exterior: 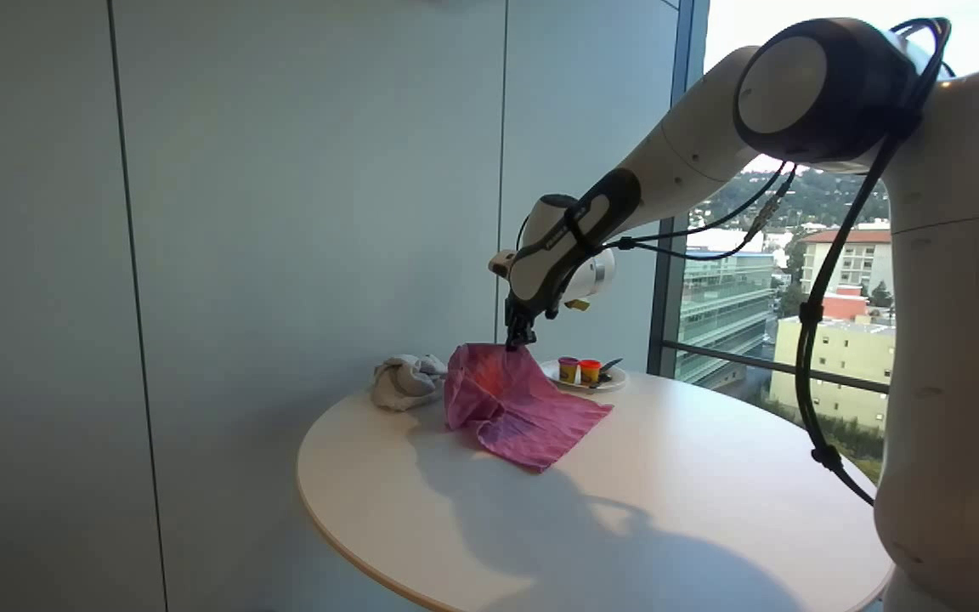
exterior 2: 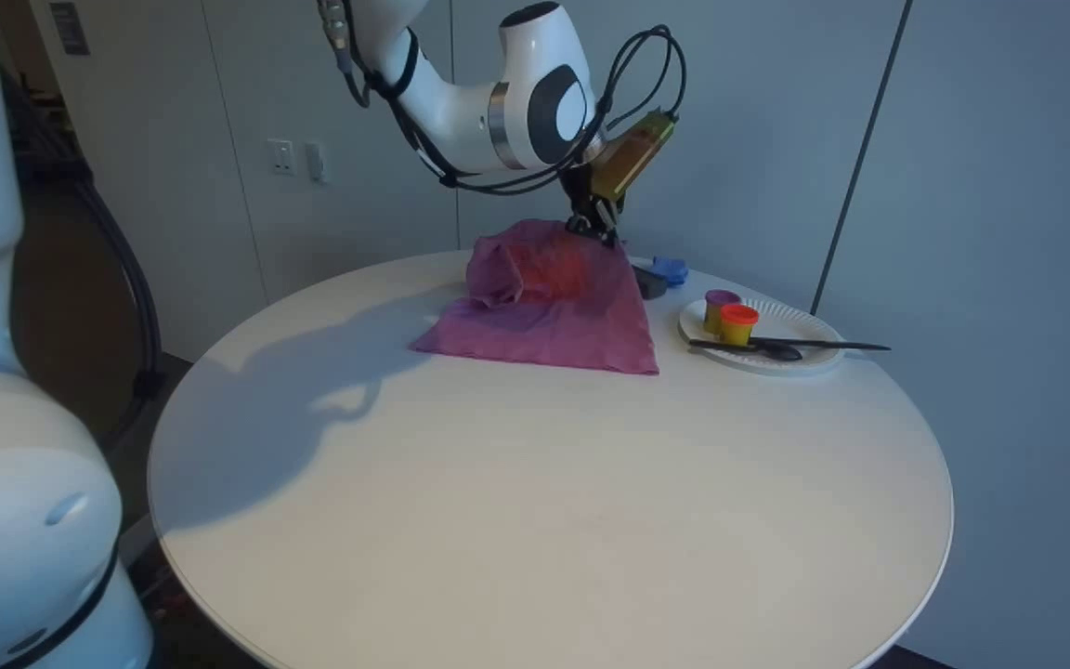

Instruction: Unfold the pink t-shirt.

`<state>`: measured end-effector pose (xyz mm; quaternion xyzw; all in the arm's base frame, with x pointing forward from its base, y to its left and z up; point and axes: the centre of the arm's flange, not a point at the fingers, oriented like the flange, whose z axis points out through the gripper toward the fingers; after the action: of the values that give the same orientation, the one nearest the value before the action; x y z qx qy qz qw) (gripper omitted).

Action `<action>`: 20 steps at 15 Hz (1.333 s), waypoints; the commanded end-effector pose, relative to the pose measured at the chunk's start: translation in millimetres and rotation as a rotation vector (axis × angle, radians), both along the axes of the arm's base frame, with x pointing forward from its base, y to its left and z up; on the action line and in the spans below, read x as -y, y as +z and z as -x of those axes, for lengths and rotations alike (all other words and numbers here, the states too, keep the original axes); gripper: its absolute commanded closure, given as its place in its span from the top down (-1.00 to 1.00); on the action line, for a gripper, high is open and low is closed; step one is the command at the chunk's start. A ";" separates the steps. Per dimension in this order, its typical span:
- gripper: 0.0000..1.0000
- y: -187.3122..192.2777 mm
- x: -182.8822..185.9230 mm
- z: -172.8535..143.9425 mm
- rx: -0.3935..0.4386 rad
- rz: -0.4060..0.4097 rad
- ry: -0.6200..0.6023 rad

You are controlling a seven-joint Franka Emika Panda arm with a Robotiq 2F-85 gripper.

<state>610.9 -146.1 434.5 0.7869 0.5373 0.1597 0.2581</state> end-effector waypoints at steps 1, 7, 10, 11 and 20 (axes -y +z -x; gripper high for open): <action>-0.88 5.9 14.9 -36.5 0.066 0.064 -0.004; -0.85 -38.0 28.4 -69.0 0.037 -0.066 -0.007; -0.32 -57.0 37.1 -69.1 0.008 -0.105 -0.049; -0.20 -57.8 38.0 -64.5 -0.009 -0.118 -0.060; 1.00 -7.7 6.3 -4.7 -0.113 -0.241 -0.056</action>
<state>645.9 -167.6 402.2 0.8280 0.4927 0.1780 0.1999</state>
